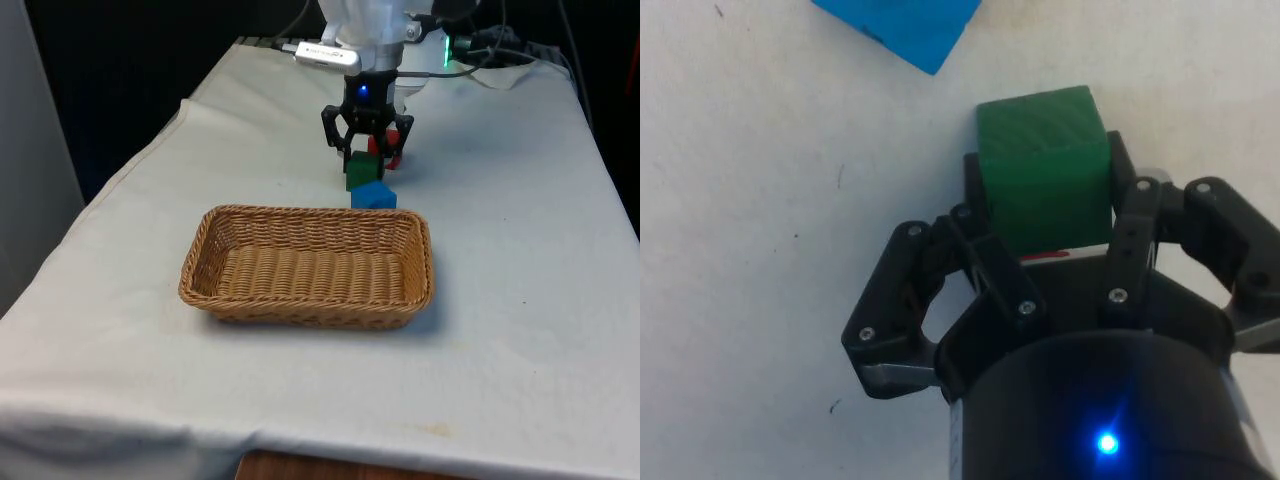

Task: Pick up exactly two blocks and place them into the basket.

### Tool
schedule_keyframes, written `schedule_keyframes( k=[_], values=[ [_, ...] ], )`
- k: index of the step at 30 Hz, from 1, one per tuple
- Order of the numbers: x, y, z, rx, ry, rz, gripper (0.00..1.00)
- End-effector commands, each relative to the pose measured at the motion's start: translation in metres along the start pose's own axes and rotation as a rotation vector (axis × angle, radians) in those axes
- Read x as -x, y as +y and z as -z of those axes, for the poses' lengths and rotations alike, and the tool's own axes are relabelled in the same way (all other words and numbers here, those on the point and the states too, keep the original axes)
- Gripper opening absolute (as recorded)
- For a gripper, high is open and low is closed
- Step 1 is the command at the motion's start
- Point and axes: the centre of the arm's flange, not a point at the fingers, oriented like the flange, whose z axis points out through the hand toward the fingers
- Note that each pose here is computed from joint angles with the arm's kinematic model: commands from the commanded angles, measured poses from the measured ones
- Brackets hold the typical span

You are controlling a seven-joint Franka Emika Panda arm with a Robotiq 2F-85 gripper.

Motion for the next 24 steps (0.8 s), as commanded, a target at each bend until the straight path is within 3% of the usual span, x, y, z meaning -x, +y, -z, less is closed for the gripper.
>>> schedule_keyframes(
  k=[1, 12, 24],
  values=[
    [0.0, -0.001, 0.0, 0.0, 0.004, 0.0, 0.0],
    [-0.01, 0.001, 0.026, -0.016, 0.019, 0.006, 0.0],
    [-0.028, -0.001, 0.066, -0.06, 0.044, 0.015, 0.0]
  ],
)
